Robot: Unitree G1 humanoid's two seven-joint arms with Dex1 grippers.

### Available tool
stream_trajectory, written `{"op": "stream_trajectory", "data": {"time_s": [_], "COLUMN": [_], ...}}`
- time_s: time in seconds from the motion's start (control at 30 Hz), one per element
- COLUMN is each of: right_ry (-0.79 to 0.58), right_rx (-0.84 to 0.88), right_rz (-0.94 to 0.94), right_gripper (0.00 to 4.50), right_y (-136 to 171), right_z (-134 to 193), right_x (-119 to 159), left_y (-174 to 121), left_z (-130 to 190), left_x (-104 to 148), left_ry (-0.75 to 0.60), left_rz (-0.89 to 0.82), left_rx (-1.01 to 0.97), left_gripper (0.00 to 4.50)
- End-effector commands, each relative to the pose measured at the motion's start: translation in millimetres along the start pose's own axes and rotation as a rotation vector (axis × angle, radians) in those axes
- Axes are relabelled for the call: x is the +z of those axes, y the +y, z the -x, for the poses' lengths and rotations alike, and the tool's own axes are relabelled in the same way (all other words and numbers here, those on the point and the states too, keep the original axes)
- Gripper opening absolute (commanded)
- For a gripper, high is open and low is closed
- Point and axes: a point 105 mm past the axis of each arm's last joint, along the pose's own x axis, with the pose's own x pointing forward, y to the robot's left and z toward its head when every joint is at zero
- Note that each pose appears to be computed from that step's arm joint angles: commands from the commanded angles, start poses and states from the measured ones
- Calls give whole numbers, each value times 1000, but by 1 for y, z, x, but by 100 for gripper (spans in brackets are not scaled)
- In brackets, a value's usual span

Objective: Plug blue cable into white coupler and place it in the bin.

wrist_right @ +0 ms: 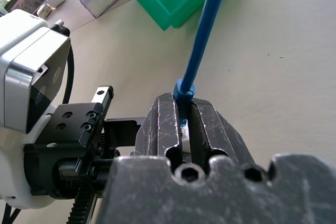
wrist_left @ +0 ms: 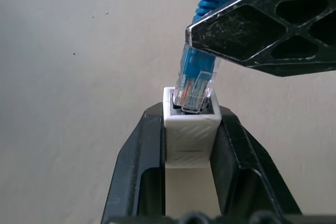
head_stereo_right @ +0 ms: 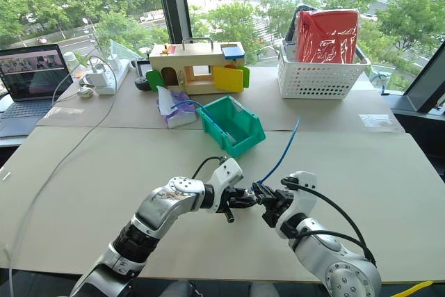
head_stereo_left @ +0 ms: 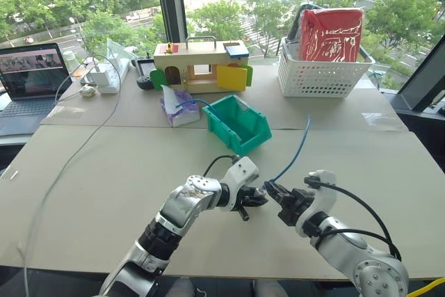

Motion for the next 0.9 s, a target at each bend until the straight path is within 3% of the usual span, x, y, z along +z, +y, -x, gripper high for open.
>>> {"op": "stream_trajectory", "data": {"time_s": [0.03, 0.47, 0.9], "right_ry": [136, 203, 230], "right_rx": [-83, -145, -120], "right_rz": [21, 105, 107], "right_gripper": [0, 0, 0], "right_y": [-16, -20, -14], "right_z": [2, 10, 10], "right_x": [-28, -34, -41], "left_y": [4, 7, 8], "left_z": [6, 5, 2], "left_x": [6, 7, 6], "left_ry": [-9, 21, 31], "left_rz": [-32, -137, -77], "left_rx": [35, 67, 94], "left_gripper": [67, 67, 67]}}
